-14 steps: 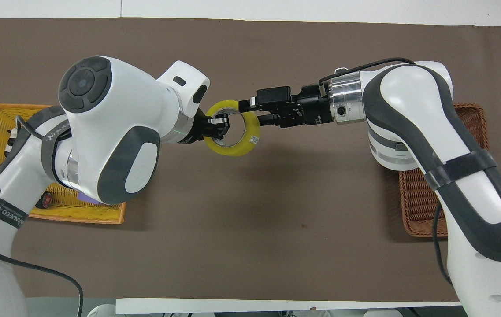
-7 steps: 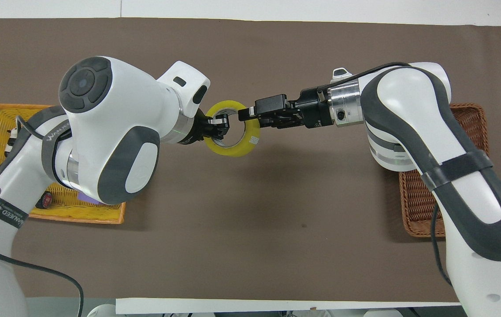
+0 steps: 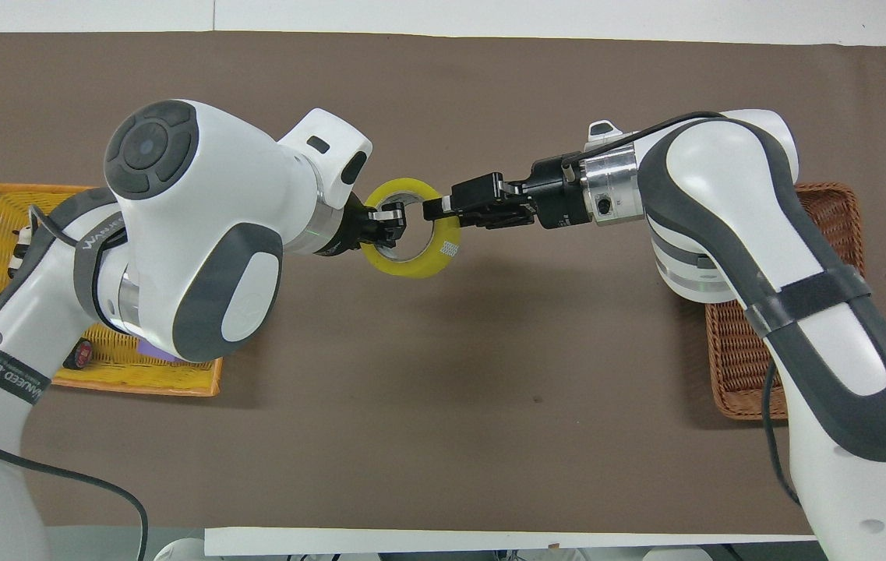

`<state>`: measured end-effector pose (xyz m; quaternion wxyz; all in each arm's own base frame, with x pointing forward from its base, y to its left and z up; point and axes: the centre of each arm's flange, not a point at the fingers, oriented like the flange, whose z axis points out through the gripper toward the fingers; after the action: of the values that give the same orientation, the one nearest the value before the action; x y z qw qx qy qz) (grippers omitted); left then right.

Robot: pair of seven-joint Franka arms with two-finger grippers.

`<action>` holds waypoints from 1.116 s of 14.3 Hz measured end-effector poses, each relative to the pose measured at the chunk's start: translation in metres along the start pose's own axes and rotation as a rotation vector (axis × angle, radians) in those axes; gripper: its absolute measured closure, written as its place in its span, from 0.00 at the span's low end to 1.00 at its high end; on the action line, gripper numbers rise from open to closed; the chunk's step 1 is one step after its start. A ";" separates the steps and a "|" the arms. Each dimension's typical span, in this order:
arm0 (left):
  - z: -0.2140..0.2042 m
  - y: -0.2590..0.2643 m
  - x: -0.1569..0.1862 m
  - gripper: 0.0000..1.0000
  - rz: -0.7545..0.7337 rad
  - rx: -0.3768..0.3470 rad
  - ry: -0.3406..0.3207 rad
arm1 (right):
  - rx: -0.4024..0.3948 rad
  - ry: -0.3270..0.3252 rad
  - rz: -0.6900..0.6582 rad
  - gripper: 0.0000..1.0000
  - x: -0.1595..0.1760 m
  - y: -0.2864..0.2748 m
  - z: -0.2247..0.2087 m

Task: Move tape to another basket
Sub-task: 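Grasp the tape rim with the right gripper beside the left gripper, then open the left gripper and withdraw it while the right gripper holds the tape, then carry the tape with the right gripper and lower it into the wicker basket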

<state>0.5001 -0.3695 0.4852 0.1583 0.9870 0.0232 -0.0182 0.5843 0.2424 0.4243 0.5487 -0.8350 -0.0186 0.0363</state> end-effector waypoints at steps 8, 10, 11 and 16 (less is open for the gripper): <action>-0.129 -0.114 0.048 0.00 -0.064 -0.007 0.081 | -0.007 -0.003 0.001 0.47 0.000 0.002 0.000; -0.181 -0.222 0.063 0.00 -0.048 0.073 0.095 | -0.008 -0.004 0.003 0.47 0.000 0.004 -0.002; -0.197 -0.272 0.068 0.00 -0.034 0.142 0.106 | -0.007 -0.009 0.004 0.47 0.000 0.005 -0.003; -0.224 -0.385 0.071 0.00 -0.042 0.259 0.111 | -0.084 -0.017 0.014 0.47 0.009 0.055 -0.104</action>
<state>0.5572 0.0692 0.5746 0.0277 0.9979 0.0500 0.0303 0.6010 0.1264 0.4146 0.5128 -0.8571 -0.0189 0.0464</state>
